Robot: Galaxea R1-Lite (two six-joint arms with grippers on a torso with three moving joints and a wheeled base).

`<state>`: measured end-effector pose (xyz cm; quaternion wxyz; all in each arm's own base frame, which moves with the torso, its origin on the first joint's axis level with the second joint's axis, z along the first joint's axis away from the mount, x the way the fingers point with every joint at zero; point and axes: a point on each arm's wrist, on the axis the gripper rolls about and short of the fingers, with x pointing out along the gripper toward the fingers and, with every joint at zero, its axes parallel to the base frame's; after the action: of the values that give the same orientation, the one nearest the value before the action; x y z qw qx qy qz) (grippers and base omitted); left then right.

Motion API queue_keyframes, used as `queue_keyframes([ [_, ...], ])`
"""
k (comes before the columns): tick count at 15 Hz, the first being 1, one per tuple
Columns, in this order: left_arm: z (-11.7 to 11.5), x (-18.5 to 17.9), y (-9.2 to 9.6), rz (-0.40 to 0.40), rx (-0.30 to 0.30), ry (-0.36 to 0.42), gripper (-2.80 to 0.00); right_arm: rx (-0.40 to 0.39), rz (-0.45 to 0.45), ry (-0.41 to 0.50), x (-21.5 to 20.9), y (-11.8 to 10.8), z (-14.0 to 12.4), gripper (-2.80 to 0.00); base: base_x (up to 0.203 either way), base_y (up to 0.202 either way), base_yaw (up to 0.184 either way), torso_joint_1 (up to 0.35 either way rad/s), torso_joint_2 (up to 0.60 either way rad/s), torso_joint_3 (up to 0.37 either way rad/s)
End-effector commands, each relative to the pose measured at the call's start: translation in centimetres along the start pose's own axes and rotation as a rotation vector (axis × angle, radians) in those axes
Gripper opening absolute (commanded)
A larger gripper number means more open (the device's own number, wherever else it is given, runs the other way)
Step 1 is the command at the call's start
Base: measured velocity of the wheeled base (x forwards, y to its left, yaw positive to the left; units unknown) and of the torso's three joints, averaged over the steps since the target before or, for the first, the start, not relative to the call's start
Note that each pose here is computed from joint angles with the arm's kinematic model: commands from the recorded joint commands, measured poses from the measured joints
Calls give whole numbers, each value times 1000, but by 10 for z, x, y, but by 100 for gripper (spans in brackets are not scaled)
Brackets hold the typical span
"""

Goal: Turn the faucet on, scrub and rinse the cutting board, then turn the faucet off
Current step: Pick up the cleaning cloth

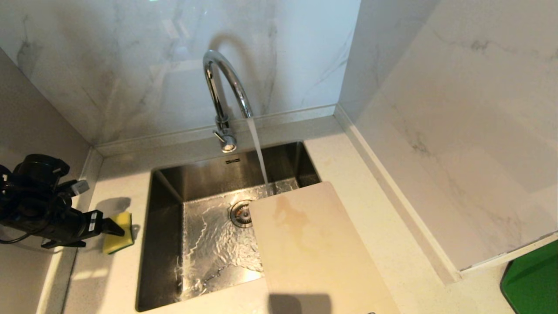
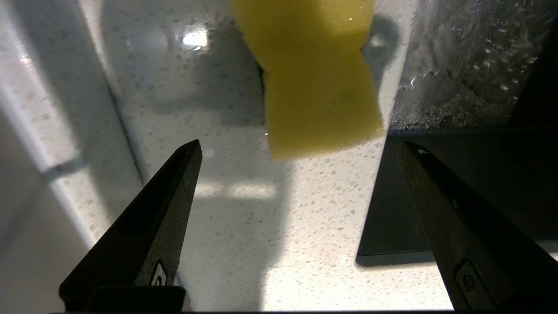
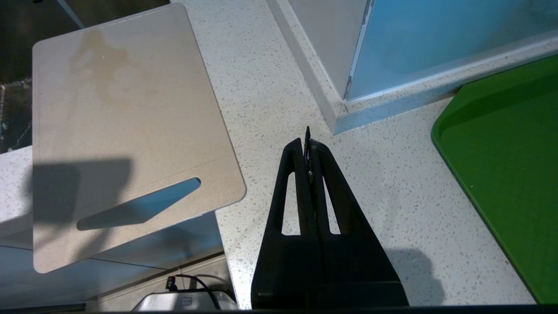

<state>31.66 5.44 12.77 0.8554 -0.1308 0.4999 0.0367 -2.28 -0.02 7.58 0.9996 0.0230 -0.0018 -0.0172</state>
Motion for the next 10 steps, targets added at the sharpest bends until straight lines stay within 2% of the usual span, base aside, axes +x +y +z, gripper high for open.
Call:
queue_keyframes([
  [1, 0, 12, -7, -10, 15, 30, 0, 0, -1, 0, 0, 0, 0, -280, 0, 0, 0, 0, 0, 0],
  [5, 7, 21, -15, -22, 38, 24, 0, 0, -1, 0, 0, 0, 0, -280, 0, 0, 0, 0, 0, 0],
  [10, 21, 31, -16, -16, 43, 7, 0, 0, 1, 0, 0, 0, 0, -280, 0, 0, 0, 0, 0, 0],
])
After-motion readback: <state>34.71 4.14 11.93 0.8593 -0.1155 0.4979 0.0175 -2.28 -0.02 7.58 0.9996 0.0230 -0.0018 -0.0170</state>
